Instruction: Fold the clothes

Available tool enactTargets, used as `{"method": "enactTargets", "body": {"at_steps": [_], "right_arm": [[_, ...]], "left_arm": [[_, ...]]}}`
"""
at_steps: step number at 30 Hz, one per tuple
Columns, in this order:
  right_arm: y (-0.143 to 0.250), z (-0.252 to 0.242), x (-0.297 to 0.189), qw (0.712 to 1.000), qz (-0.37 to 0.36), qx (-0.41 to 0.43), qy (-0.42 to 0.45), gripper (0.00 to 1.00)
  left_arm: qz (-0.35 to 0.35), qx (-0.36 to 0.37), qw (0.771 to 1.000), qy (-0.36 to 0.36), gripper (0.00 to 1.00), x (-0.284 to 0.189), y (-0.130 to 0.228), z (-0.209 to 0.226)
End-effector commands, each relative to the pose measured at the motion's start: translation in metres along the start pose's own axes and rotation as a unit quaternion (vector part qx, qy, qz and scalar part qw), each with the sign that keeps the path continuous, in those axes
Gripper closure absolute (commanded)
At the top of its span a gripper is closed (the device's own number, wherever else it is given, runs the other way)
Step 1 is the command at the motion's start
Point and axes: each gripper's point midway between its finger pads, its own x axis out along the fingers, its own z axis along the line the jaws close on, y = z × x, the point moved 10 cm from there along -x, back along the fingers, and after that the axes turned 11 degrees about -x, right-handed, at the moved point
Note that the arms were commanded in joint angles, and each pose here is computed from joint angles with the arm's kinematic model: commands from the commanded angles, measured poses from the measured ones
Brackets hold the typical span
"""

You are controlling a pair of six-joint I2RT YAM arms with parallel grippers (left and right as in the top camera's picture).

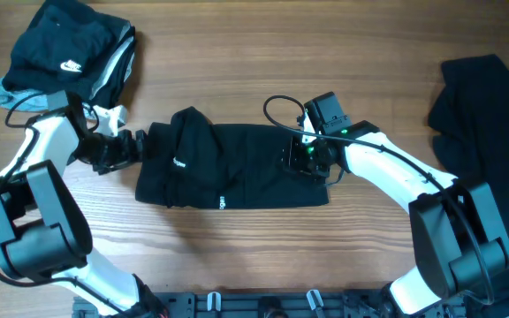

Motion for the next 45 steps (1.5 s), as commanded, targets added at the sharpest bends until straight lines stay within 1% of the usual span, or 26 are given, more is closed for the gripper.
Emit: {"method": "enactTargets", "body": {"at_steps": [1, 5, 9, 12, 14, 15, 16, 20, 21, 22, 23, 24, 26, 28, 29, 31, 33, 35, 36, 38, 39, 40, 41, 42, 43, 45], "right_arm": [[0.001, 0.0, 0.002, 1.0, 0.01, 0.004, -0.006, 0.54], [0.001, 0.0, 0.002, 1.0, 0.009, 0.004, -0.006, 0.54], [0.001, 0.0, 0.002, 1.0, 0.009, 0.004, -0.006, 0.54], [0.001, 0.0, 0.002, 1.0, 0.01, 0.004, -0.006, 0.54], [0.001, 0.0, 0.002, 1.0, 0.009, 0.004, -0.006, 0.54], [0.001, 0.0, 0.002, 1.0, 0.009, 0.004, -0.006, 0.54], [0.001, 0.0, 0.002, 1.0, 0.009, 0.004, -0.006, 0.54], [0.001, 0.0, 0.002, 1.0, 0.009, 0.004, -0.005, 0.54], [0.001, 0.0, 0.002, 1.0, 0.008, 0.004, -0.005, 0.54], [0.001, 0.0, 0.002, 1.0, 0.008, 0.004, -0.004, 0.54], [0.001, 0.0, 0.002, 1.0, 0.008, 0.004, -0.003, 0.54], [0.001, 0.0, 0.002, 1.0, 0.008, 0.004, -0.003, 0.55], [0.001, 0.0, 0.002, 1.0, 0.008, 0.004, -0.003, 0.54], [0.001, 0.0, 0.002, 1.0, 0.008, 0.006, -0.003, 0.53], [0.001, -0.001, 0.002, 1.0, 0.009, 0.019, 0.002, 0.58], [0.003, -0.011, 0.004, 0.994, 0.002, 0.094, 0.055, 0.71], [0.006, -0.015, 0.009, 0.988, 0.01, 0.137, 0.064, 0.71], [0.008, -0.018, 0.016, 0.986, 0.023, 0.153, 0.064, 0.7], [0.009, -0.02, 0.022, 0.985, 0.038, 0.159, 0.059, 0.66], [0.012, -0.024, 0.033, 0.982, 0.059, 0.171, 0.052, 0.63], [0.013, -0.024, 0.037, 0.981, 0.068, 0.177, 0.044, 0.63], [0.013, -0.025, 0.037, 0.98, 0.069, 0.181, 0.044, 0.64], [0.013, -0.025, 0.037, 0.98, 0.069, 0.181, 0.044, 0.64], [0.013, -0.025, 0.037, 0.98, 0.069, 0.181, 0.044, 0.64], [0.013, -0.025, 0.037, 0.98, 0.069, 0.181, 0.044, 0.64], [0.013, -0.025, 0.037, 0.98, 0.069, 0.181, 0.044, 0.64]], "left_arm": [[0.018, 0.017, 1.0, -0.009, 0.06, 0.013, 0.0, 0.006], [0.075, 0.013, 0.997, 0.012, 0.11, 0.044, 0.006, 0.003], [0.119, 0.068, 0.99, 0.013, 0.14, 0.068, 0.016, -0.018], [0.13, 0.08, 0.988, 0.01, 0.22, 0.072, 0.02, -0.026], [0.131, 0.081, 0.988, 0.01, 0.31, 0.072, 0.02, -0.027], [0.131, 0.081, 0.988, 0.01, 0.32, 0.072, 0.02, -0.027], [0.131, 0.081, 0.988, 0.01, 0.35, 0.072, 0.02, -0.027], [0.126, 0.082, 0.989, 0.013, 0.7, 0.073, 0.019, -0.027], [0.127, 0.082, 0.988, 0.021, 0.74, 0.073, 0.019, -0.03], [0.129, 0.083, 0.988, 0.026, 0.73, 0.074, 0.02, -0.031], [0.134, 0.082, 0.987, 0.029, 0.41, 0.074, 0.022, -0.033], [0.14, 0.08, 0.986, 0.034, 0.27, 0.074, 0.024, -0.035], [0.151, 0.069, 0.985, 0.055, 0.25, 0.073, 0.027, -0.038], [0.162, 0.057, 0.984, 0.055, 0.24, 0.07, 0.03, -0.035], [0.166, 0.046, 0.983, 0.056, 0.25, 0.067, 0.031, -0.032], [0.168, 0.034, 0.983, 0.062, 0.25, 0.065, 0.032, -0.03], [0.173, 0.043, 0.982, 0.059, 0.23, 0.067, 0.034, -0.035], [0.179, 0.064, 0.981, 0.044, 0.23, 0.073, 0.036, -0.043], [0.185, 0.081, 0.979, 0.026, 0.23, 0.077, 0.039, -0.048], [0.192, 0.099, 0.976, 0.014, 0.32, 0.082, 0.042, -0.055], [0.188, 0.1, 0.977, 0.004, 0.44, 0.086, 0.042, -0.06], [0.182, 0.09, 0.979, -0.014, 0.49, 0.088, 0.041, -0.061], [0.174, 0.081, 0.981, -0.034, 0.59, 0.091, 0.04, -0.062], [0.171, 0.078, 0.981, -0.036, 0.63, 0.091, 0.039, -0.062], [0.171, 0.067, 0.982, -0.038, 0.74, 0.091, 0.039, -0.062], [0.176, 0.064, 0.982, -0.039, 0.9, 0.09, 0.041, -0.061]]}}
